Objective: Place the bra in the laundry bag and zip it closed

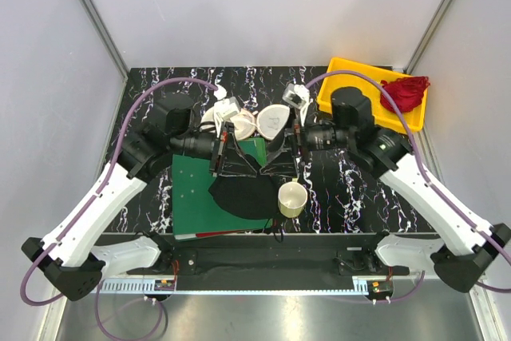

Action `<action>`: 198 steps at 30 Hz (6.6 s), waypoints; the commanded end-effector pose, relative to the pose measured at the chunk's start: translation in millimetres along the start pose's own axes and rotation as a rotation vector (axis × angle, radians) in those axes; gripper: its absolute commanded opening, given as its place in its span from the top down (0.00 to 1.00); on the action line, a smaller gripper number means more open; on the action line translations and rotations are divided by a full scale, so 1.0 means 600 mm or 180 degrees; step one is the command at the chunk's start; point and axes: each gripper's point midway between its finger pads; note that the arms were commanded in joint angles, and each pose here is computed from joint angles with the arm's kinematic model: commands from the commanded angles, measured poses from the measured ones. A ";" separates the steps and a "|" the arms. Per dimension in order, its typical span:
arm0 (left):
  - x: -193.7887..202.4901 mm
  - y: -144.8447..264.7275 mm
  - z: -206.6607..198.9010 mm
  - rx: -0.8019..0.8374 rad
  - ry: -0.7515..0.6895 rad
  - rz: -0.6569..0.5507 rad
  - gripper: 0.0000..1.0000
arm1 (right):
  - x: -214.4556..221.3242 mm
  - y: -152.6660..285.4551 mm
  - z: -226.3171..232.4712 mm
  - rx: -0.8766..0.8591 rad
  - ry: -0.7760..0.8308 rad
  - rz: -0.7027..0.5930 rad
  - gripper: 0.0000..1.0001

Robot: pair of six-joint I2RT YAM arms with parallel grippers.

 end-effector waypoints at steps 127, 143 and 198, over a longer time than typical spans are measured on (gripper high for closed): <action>0.048 0.178 0.818 -0.2876 0.2726 -0.0873 0.40 | -0.175 -0.246 -0.732 0.1713 -0.1341 -0.3059 1.00; 0.096 0.150 0.817 -0.2681 0.2880 -0.0579 0.44 | -0.107 -0.305 -0.716 0.1321 -0.1508 -0.2751 1.00; -0.101 0.042 0.710 -0.2343 0.1366 -0.0582 1.00 | 0.120 -0.346 -0.628 0.0294 -0.1515 -0.0378 1.00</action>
Point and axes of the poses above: each gripper's point midway between its finger pads, its own y axis back along the fingers, its own z axis along the line the jaws close on, x = y × z, and after that the axes turned 4 degrees about -y, right-handed
